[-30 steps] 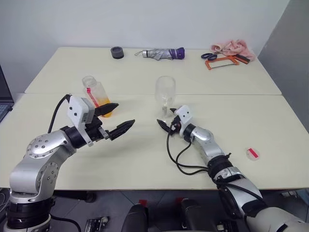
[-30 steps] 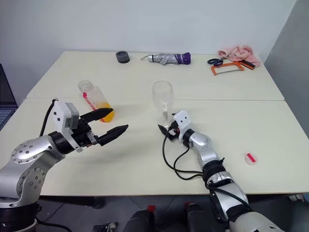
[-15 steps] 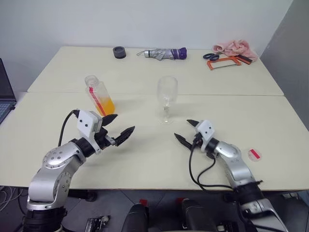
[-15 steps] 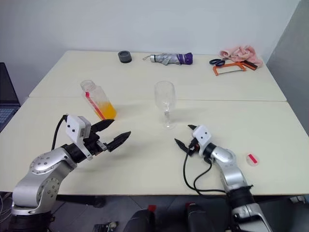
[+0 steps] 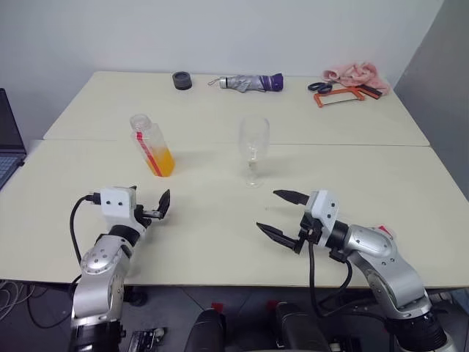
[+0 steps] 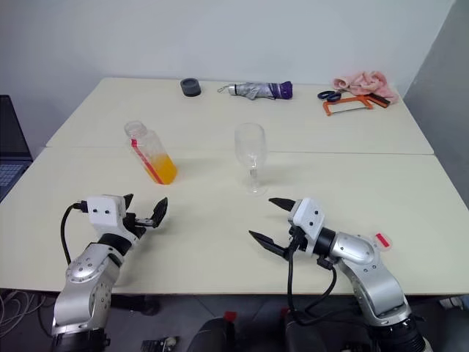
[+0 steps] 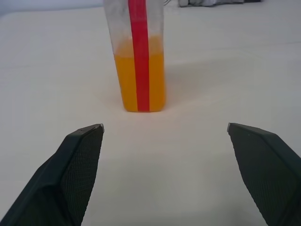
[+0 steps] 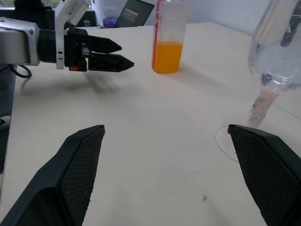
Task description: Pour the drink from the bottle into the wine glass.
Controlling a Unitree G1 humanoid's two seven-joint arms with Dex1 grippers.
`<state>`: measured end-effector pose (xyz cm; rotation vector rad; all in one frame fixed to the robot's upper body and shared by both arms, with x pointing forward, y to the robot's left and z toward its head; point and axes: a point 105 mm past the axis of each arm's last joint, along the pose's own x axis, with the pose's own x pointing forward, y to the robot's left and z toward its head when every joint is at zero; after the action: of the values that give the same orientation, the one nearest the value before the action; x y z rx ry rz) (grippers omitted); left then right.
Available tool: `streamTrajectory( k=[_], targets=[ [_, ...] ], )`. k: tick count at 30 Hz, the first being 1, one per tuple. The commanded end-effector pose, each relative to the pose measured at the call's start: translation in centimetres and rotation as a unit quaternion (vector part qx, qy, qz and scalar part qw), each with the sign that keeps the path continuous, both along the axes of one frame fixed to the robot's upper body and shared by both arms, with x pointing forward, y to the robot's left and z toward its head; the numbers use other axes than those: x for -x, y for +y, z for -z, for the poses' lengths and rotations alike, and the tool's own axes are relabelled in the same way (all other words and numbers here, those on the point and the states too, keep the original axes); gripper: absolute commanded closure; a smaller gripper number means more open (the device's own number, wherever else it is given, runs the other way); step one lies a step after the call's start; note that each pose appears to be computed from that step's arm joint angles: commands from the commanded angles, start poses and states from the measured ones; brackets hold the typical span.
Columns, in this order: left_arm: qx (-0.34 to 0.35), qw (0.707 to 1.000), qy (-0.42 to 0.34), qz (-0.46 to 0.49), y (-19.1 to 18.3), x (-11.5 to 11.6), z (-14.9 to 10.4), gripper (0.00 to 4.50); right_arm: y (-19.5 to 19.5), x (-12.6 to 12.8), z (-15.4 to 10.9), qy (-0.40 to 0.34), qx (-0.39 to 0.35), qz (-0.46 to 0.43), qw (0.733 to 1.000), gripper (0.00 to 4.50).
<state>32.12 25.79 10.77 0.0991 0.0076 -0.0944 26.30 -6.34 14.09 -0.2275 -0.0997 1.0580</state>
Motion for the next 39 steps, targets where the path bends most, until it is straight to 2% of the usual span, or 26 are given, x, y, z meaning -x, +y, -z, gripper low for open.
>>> streamTrajectory(
  k=[1, 6, 22, 39],
  targets=[
    [-0.014, 0.999, -0.027, 0.012, 1.0, -0.5, -2.1, 0.0, 0.6, 0.7, -1.8, -0.022, -0.015, -0.017, 0.999, 0.03],
    [-0.031, 0.998, -0.029, 0.042, 1.7, -1.7, -3.6, 0.0, 0.9, 0.9, -1.6, -0.026, -0.003, -0.025, 0.999, 0.03],
    [-0.045, 0.996, -0.063, 0.049, 2.5, -4.5, -6.6, 0.0, 1.9, 0.6, -2.3, -0.037, 0.001, -0.038, 0.999, 0.03],
    [-0.045, 0.994, -0.07, 0.067, 2.2, -7.3, -7.9, 0.0, 2.4, 0.4, -2.4, -0.05, 0.003, -0.045, 0.998, 0.03]
  ],
)
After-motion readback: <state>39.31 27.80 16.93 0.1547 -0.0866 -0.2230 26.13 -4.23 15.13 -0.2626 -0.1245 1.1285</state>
